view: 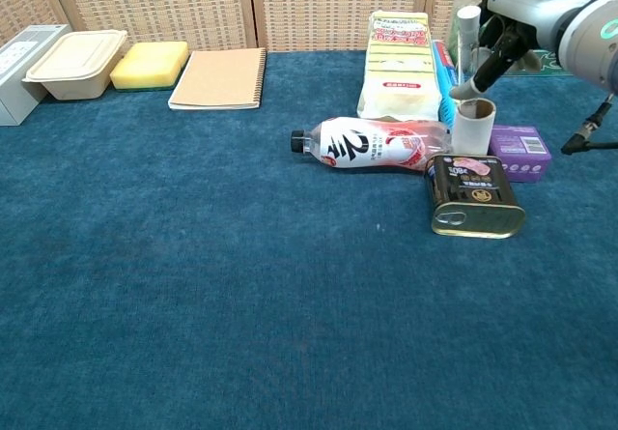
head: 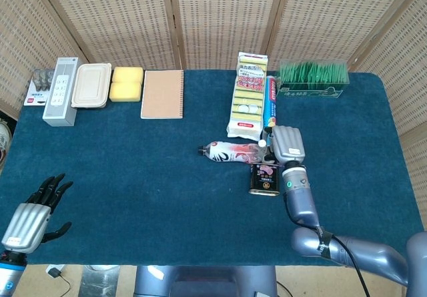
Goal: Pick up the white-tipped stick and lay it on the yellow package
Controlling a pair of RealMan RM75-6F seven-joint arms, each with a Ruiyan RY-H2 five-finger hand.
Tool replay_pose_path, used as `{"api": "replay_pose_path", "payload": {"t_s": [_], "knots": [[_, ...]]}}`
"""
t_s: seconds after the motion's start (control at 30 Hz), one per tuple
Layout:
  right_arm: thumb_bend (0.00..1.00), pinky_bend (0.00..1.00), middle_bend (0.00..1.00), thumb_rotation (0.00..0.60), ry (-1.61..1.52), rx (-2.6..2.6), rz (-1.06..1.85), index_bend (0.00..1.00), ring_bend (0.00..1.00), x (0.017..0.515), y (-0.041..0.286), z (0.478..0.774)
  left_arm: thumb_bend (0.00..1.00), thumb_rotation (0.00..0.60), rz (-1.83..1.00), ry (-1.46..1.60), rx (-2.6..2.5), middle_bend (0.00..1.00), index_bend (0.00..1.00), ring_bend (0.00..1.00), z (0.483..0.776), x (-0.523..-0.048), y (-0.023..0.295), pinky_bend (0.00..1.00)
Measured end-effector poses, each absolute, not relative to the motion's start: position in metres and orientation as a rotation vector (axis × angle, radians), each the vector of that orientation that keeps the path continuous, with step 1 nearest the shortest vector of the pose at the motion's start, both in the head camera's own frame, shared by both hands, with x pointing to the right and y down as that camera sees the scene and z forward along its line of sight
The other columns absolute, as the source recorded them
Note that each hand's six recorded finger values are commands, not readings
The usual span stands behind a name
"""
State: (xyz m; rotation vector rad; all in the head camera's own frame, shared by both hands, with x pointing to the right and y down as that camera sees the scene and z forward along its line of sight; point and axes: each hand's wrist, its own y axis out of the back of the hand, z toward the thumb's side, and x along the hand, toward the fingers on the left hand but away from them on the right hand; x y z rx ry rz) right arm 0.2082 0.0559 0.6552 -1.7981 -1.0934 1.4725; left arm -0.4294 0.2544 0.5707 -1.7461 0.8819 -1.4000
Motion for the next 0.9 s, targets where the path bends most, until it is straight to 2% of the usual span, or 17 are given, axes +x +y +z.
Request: {"api": "replay_pose_path", "payload": {"t_s": [0.7, 0.9], "knots": [[0.30, 0.84, 0.82, 0.600, -1.140, -1.780, 1.427, 0.66, 0.88, 0.212, 0.035, 0.607, 0.20, 0.600, -1.393, 0.879, -1.746, 0.04, 0.10, 0.03, 0.570, -0.428, 0.255, 0.27], [0.30, 0.85, 0.83, 0.600, -1.148, -1.763, 1.396, 0.67, 0.90, 0.214, 0.032, 0.584, 0.20, 0.600, -1.385, 0.876, -1.748, 0.04, 0.10, 0.03, 0.568, -0.427, 0.257, 0.27]]}}
